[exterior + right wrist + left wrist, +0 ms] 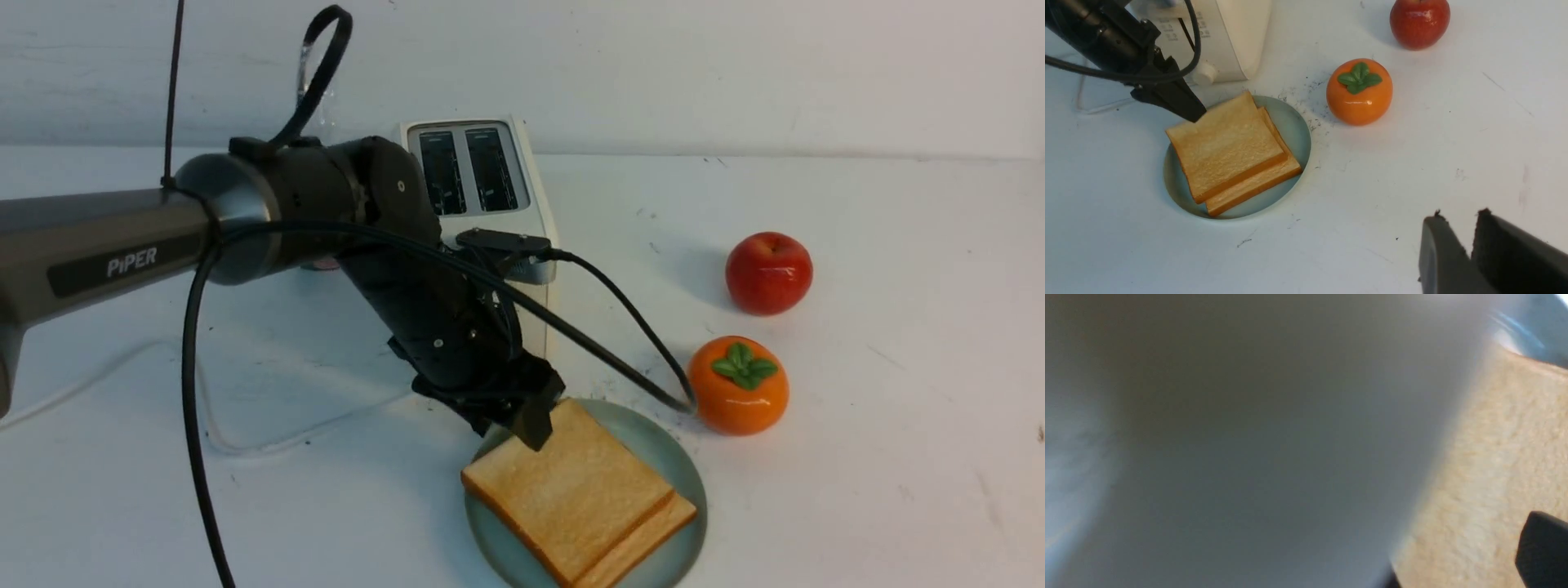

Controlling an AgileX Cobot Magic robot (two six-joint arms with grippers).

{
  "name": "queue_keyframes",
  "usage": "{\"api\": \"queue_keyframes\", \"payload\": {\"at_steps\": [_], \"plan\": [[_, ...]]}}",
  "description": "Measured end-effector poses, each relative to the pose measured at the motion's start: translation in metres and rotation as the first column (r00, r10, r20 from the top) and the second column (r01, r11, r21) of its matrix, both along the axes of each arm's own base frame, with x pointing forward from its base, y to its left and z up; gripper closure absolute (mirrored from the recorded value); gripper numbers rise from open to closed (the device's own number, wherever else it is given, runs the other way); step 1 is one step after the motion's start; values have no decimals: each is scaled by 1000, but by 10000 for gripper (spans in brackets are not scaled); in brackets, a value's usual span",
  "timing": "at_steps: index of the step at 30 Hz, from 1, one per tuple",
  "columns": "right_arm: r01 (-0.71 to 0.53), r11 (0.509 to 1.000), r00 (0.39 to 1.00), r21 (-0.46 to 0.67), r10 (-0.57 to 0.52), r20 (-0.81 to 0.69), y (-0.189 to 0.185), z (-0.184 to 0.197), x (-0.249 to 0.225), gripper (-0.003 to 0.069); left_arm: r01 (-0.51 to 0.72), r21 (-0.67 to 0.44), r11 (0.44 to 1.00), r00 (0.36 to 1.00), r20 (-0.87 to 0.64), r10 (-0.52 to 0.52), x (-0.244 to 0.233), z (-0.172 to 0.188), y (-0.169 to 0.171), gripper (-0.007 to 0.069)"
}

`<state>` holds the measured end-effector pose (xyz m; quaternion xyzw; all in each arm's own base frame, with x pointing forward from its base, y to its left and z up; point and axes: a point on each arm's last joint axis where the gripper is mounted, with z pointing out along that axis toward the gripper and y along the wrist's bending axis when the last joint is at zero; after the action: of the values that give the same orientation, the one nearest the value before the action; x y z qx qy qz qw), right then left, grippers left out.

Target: Take toasted bread from bread machine on white table place on plate.

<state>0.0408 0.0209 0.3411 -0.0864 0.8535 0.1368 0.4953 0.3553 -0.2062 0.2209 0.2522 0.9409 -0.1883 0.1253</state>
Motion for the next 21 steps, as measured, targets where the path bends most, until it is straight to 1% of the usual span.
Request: {"api": "queue_keyframes", "payload": {"at_steps": [2, 3, 4, 5, 8, 10, 12, 14, 15, 16, 17, 18, 19, 21], "plan": [[0, 1000, 1000, 0, 0, 0, 0, 0, 0, 524, -47, 35, 998, 999, 24, 46, 6, 8, 3, 165], [0, 1000, 1000, 0, 0, 0, 0, 0, 0, 524, -54, 47, 997, 998, 31, 53, 7, 10, 3, 165], [0, 1000, 1000, 0, 0, 0, 0, 0, 0, 524, -96, 74, 993, 995, 33, 94, 10, 17, 6, 165], [0, 1000, 1000, 0, 0, 0, 0, 0, 0, 524, -108, 84, 991, 994, 29, 106, 11, 20, 7, 165], [0, 1000, 1000, 0, 0, 0, 0, 0, 0, 524, -126, 110, 986, 992, -13, 128, 9, 29, 9, 172], [0, 1000, 1000, -1, 0, 0, 0, 0, 0, 524, -118, 127, 985, 991, -51, 126, 7, 36, 9, 190], [0, 1000, 1000, -1, 0, 0, 0, 0, 0, 522, -108, 138, 985, 990, -76, 119, 5, 41, 9, 227], [0, 1000, 1000, -1, 0, 0, 0, 0, 0, 520, -112, 126, 986, 989, -83, 123, 5, 50, 8, 294], [0, 1000, 1000, -1, 0, 0, 0, 0, 0, 520, -112, 122, 986, 989, -81, 123, 5, 52, 8, 311], [0, 1000, 1000, -1, 0, 0, 0, 0, 0, 521, -129, 102, 986, 988, -67, 137, 7, 61, 6, 398], [0, 1000, 1000, -1, 0, 0, 0, 0, 0, 519, -134, 94, 986, 988, -61, 140, 7, 64, 6, 440], [0, 1000, 1000, -1, 0, 0, 0, 0, 0, 519, -135, 93, 987, 988, -59, 140, 8, 65, 6, 452], [0, 1000, 1000, -1, 0, 0, 0, 0, 0, 518, -138, 82, 987, 989, -45, 142, 8, 71, 5, 540], [1, 1000, 1000, -1, -1, 0, 0, 0, 0, 518, -140, 68, 988, 990, -24, 142, 7, 80, 6, 631]]}}
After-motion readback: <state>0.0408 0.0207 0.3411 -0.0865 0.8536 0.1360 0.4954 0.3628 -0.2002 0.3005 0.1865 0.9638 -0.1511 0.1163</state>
